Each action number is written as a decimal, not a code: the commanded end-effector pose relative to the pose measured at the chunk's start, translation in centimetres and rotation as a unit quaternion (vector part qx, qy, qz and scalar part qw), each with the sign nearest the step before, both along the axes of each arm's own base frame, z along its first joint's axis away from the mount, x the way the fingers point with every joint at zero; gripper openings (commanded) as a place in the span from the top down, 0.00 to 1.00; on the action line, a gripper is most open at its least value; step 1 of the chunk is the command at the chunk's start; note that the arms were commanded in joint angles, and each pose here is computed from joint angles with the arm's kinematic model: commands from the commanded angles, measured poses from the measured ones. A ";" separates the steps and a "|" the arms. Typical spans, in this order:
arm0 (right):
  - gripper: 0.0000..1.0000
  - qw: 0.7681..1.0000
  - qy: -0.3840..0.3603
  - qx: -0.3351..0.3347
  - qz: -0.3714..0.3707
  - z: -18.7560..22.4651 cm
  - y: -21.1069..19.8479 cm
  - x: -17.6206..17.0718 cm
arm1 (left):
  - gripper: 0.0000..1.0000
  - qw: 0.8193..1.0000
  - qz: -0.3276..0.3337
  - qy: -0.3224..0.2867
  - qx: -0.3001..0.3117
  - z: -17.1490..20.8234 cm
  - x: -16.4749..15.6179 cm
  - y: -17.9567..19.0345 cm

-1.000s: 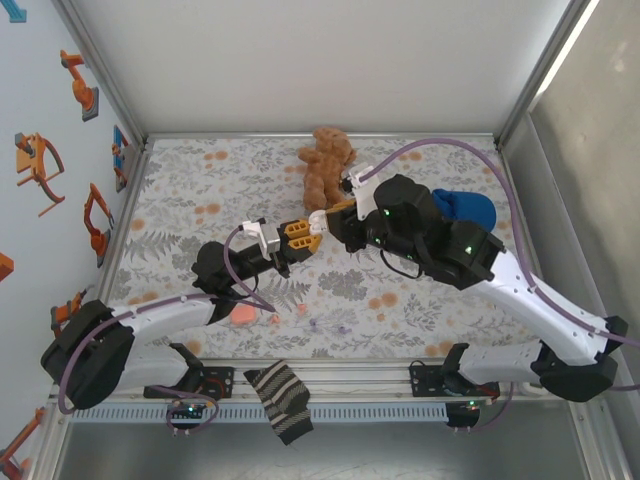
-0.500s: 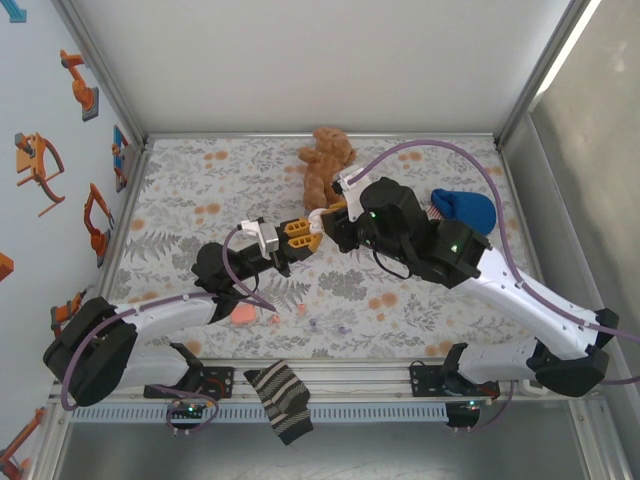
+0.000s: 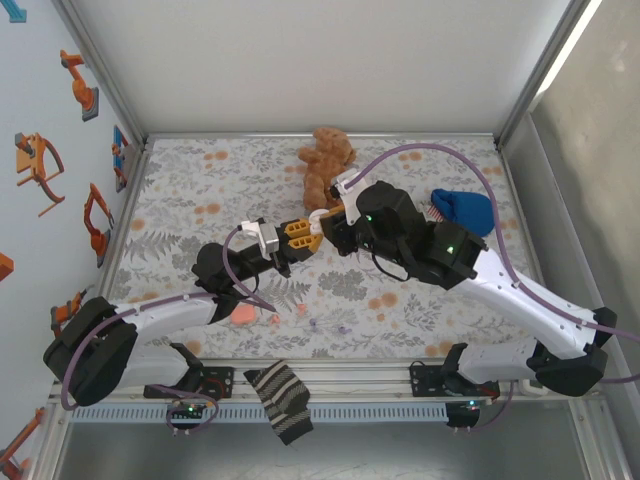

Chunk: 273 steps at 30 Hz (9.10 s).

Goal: Insert wireless bluetooth earbuds into charging case

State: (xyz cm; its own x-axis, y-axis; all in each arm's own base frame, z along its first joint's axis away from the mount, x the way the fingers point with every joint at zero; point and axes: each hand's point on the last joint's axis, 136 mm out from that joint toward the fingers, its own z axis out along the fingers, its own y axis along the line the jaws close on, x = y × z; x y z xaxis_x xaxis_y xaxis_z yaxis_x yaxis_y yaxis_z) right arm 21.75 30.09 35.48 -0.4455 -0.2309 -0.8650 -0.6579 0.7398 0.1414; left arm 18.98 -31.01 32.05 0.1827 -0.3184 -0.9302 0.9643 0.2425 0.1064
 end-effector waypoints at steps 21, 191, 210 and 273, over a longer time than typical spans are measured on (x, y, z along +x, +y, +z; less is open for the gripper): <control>0.77 0.999 0.025 -0.031 -0.013 -1.8 -0.4 -0.2 | 0.95 0.999 -0.007 -0.023 -0.024 1.9 -0.6 0.2; 0.09 0.912 0.095 0.277 0.286 10.0 4.9 -2.2 | 0.90 0.994 -0.098 0.042 -0.018 5.8 1.9 4.6; 0.08 0.965 0.023 0.178 0.191 6.8 1.1 -1.0 | 0.91 0.993 -0.104 0.040 -0.024 6.3 0.9 4.8; 0.46 0.880 -0.124 0.067 0.454 3.2 5.2 -6.9 | 0.93 0.996 -0.081 0.036 0.008 4.6 -4.5 6.0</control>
